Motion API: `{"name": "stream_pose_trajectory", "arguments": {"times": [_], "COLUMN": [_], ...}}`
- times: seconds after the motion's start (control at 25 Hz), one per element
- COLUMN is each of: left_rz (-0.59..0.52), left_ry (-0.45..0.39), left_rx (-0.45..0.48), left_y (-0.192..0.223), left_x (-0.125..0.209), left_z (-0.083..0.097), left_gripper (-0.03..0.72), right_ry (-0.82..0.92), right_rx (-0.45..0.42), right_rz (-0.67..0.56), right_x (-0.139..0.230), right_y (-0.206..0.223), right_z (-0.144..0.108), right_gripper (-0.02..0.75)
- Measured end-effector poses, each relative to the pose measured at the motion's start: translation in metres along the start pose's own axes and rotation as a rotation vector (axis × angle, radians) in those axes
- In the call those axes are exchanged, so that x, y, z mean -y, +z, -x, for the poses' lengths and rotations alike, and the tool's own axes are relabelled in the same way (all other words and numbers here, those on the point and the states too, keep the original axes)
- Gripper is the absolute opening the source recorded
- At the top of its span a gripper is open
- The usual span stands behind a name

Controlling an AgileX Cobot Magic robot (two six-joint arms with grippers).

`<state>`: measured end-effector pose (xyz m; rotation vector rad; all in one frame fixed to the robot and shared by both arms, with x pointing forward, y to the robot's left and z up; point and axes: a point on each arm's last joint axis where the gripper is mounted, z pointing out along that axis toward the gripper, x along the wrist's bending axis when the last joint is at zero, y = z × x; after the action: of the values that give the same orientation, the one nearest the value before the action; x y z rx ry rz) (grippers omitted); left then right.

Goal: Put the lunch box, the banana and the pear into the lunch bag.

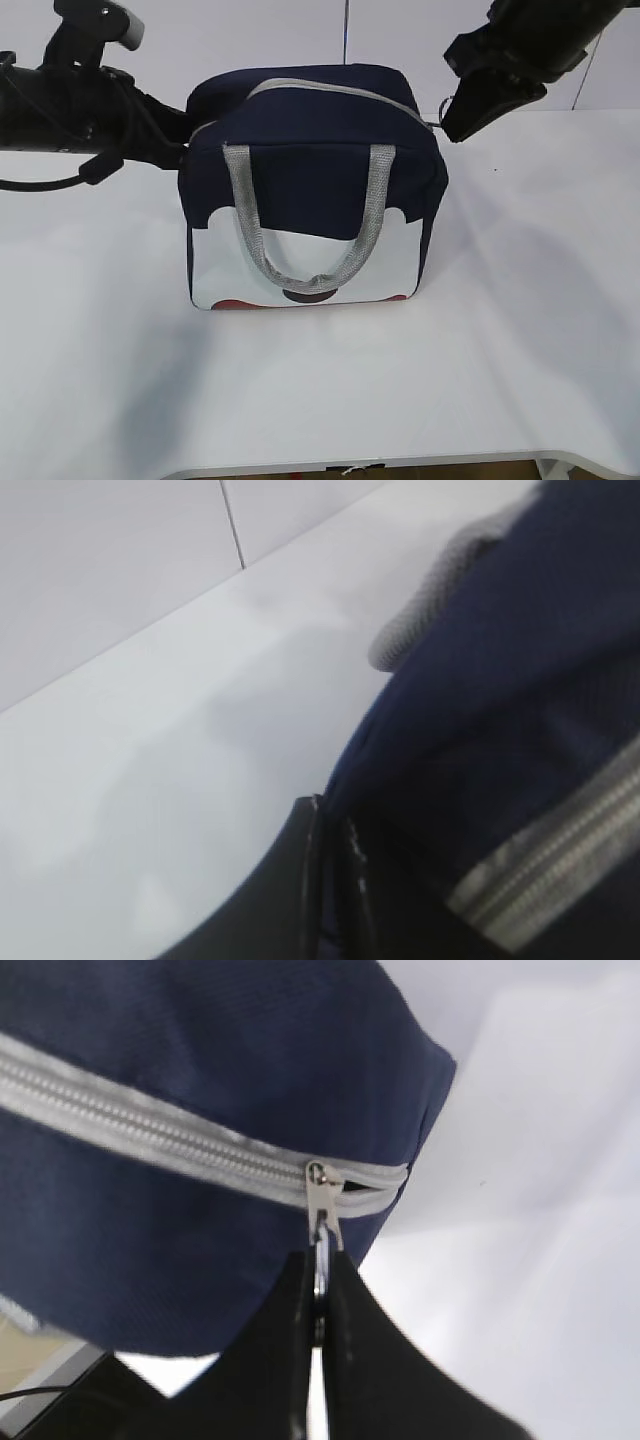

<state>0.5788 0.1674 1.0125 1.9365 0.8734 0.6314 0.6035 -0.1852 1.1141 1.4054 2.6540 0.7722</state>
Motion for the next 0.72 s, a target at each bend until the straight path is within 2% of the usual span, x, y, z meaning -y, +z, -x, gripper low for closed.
{"name": "stream_pose_trajectory", "arguments": {"times": [0.28, 0.48, 0.6, 0.72], "left_rz": [0.015, 0.02, 0.021, 0.021], "left_ry": [-0.018, -0.023, -0.023, -0.023], "left_rx": [0.054, 0.085, 0.087, 0.087], "left_y": [0.023, 0.026, 0.026, 0.026], "left_x": [-0.001, 0.002, 0.001, 0.001], "left_z": [-0.004, -0.001, -0.001, -0.001], "left_gripper": [-0.02, -0.02, -0.02, -0.02], "right_ry": [0.05, 0.096, 0.126, 0.15], "right_rx": [-0.084, -0.109, -0.093, -0.018], "right_rz": [-0.014, -0.005, -0.015, -0.037], "right_x": [0.019, 0.019, 0.02, 0.021], "right_y": [0.003, 0.002, 0.002, -0.001], "right_z": [-0.012, -0.015, -0.013, -0.008], "right_gripper": [0.018, 0.018, 0.018, 0.018]}}
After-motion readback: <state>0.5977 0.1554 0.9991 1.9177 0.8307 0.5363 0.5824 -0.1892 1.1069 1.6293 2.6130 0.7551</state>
